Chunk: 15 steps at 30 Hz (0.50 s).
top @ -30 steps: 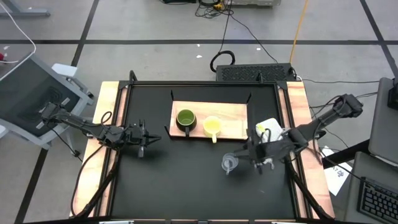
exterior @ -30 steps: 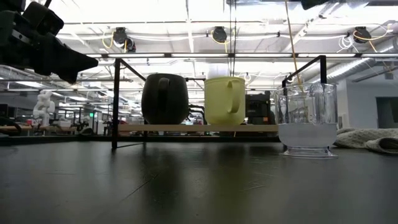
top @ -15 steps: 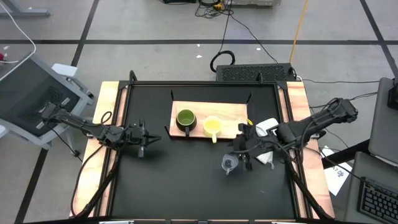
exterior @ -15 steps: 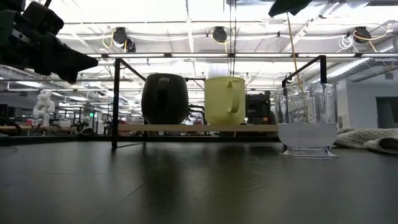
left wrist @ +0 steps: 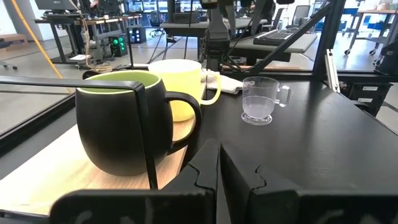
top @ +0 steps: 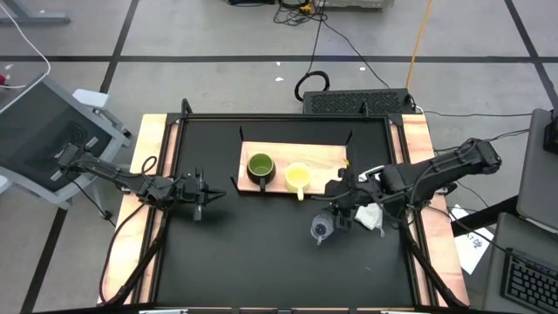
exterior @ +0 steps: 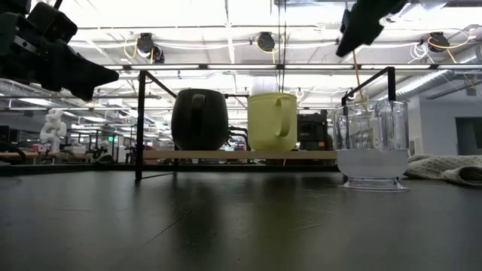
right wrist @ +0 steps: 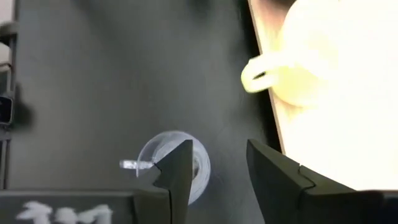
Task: Stack small to large cups/mugs on shelf
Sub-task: Put the transparent mug on the shelf
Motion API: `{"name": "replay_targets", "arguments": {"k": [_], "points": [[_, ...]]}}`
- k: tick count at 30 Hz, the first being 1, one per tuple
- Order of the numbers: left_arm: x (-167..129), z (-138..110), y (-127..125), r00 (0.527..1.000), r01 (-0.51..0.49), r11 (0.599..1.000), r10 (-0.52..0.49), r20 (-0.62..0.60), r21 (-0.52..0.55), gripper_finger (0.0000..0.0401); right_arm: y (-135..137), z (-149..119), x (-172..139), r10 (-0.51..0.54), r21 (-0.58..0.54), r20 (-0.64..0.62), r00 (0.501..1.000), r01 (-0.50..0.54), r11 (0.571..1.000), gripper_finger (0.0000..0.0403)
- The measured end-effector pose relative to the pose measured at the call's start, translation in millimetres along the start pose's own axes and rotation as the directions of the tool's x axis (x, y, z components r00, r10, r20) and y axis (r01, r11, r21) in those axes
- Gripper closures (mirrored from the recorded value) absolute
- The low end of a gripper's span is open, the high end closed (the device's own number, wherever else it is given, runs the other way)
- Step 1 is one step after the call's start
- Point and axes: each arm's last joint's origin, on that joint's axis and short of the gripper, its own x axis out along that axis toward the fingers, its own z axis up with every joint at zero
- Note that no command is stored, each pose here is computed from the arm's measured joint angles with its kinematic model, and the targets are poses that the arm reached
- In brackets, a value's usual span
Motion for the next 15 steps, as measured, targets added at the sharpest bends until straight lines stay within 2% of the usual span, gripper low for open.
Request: {"name": "replay_targets", "arguments": {"k": [4,15], "points": [[0,0,0,1.000,0.000,1.000,0.000,0.000,-0.001,0.0382,-1,0,13,0.029,0.008,-0.069,0.997,-0.028,1.000,0.0268],[0,0,0,1.000,0.001,1.000,-0.001,0.000,-0.004,0.0382,-6,-4,47,-0.023,0.014,-0.222,0.975,0.027,1.000,0.0271]]}}
